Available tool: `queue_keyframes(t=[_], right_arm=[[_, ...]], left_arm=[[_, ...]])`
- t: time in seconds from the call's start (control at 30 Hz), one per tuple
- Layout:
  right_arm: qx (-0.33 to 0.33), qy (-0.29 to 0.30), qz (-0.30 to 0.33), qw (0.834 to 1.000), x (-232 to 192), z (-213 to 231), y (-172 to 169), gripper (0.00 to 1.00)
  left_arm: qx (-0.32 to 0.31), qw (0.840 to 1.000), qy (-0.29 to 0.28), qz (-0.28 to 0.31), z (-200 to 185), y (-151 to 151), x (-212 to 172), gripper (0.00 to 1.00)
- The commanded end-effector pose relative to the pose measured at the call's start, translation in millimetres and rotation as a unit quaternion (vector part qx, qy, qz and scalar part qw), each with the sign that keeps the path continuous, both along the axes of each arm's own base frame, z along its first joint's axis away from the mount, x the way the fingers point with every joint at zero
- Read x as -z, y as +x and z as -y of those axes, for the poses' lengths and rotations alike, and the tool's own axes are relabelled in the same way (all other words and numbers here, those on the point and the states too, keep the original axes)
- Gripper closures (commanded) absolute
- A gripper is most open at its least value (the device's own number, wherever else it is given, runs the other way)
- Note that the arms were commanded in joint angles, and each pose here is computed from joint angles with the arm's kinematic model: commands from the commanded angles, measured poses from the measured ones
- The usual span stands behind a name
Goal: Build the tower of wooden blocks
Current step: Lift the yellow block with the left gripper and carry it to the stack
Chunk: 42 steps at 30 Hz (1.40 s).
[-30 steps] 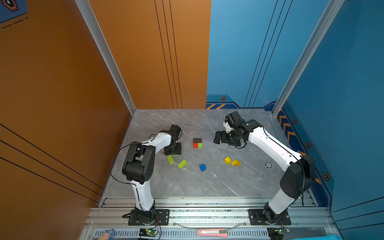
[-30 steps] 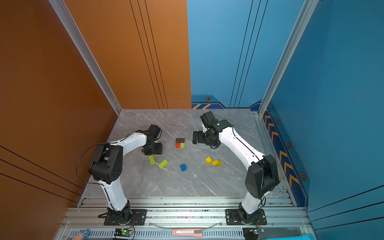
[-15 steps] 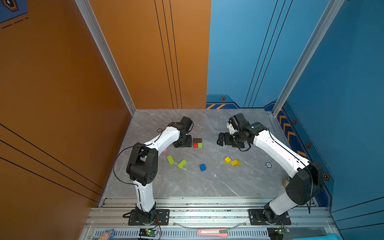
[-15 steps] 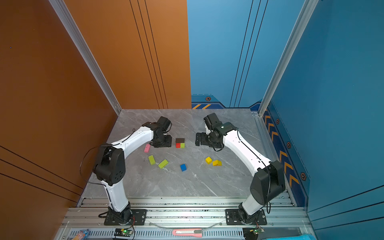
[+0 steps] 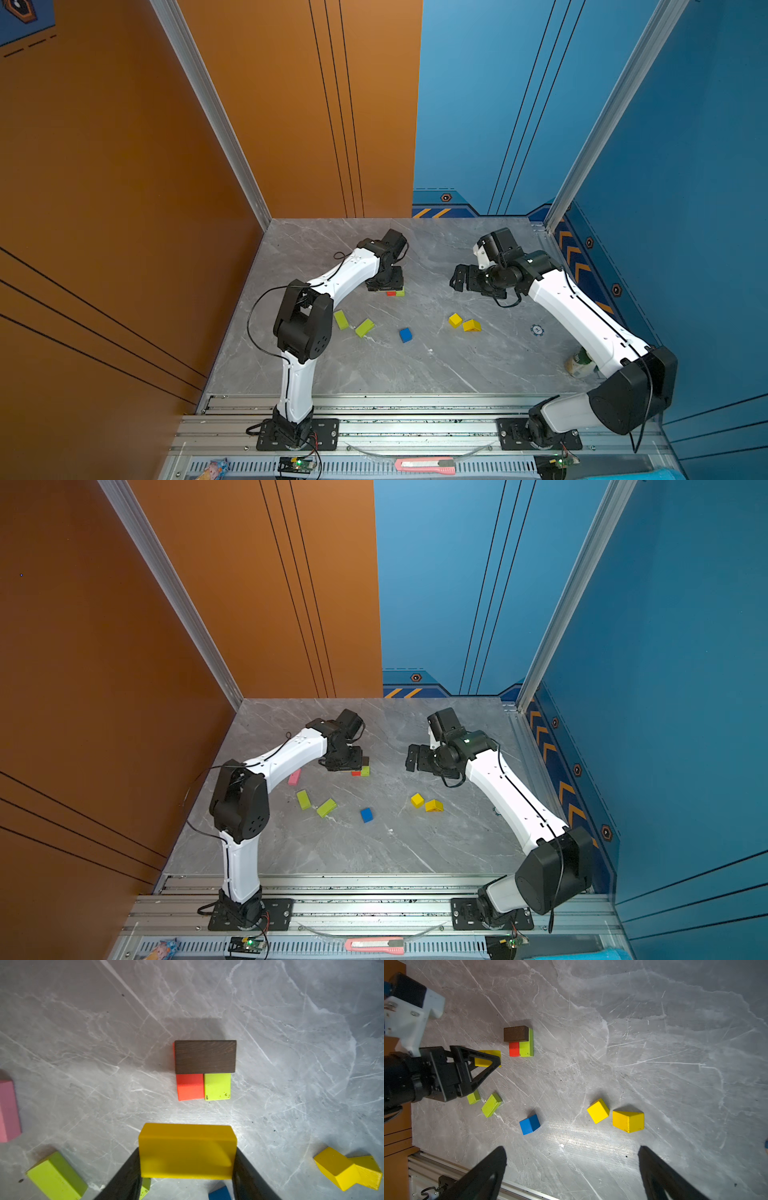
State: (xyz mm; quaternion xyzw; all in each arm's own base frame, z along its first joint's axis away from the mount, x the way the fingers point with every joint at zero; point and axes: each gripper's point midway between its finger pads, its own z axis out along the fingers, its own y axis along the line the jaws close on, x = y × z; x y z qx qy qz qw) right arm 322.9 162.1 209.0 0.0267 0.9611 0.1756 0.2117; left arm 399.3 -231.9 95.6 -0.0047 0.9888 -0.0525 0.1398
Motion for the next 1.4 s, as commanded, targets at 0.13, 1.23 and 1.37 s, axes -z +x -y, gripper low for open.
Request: queue_keyframes(t=[0.13, 1.23, 1.37], right_arm=[[0.012, -0.019, 0.003, 1.000, -5, 21, -12, 0.00], [0.047, -0.019, -0.008, 0.999, 2, 41, -18, 0.00], [0.049, -0.019, -0.006, 0.999, 1, 43, -18, 0.00]], left_arm=[[-0.004, 1.000, 0.006, 0.000, 19, 9, 0, 0.58], [-0.033, 0.997, 0.066, -0.037, 1, 19, 41, 0.58], [-0.036, 0.997, 0.065, -0.037, 1, 22, 42, 0.57]])
